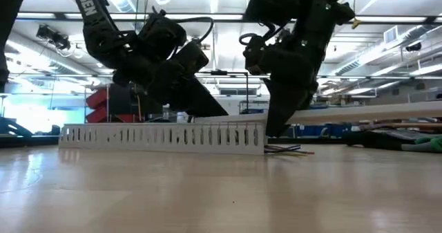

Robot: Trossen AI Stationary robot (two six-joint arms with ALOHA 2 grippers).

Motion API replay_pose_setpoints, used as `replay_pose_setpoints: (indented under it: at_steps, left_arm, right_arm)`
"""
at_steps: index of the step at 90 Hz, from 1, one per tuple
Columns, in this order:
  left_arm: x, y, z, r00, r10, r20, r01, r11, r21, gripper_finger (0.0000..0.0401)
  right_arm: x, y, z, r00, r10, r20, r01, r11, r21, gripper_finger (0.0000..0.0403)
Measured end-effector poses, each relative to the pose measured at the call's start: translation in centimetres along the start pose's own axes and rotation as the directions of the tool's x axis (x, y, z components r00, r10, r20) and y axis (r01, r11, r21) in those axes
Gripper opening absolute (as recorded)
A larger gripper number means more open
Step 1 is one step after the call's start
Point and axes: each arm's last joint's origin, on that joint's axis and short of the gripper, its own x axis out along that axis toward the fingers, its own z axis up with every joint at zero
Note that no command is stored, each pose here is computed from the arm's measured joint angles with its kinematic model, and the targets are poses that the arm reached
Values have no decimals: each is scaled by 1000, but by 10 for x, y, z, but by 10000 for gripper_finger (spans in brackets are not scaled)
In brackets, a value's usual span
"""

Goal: Ziptie cables
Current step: Close the white cable duct

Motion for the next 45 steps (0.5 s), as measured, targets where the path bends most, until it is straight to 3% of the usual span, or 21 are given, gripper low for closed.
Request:
replay_pose_setpoints:
  at_steps: [45]
  left_arm:
    - [0,0,-1,1000,0,-3,0,1000,-6,78]
  right_arm:
    - [1,-3,3,1000,-4,12,4,998,-60,229]
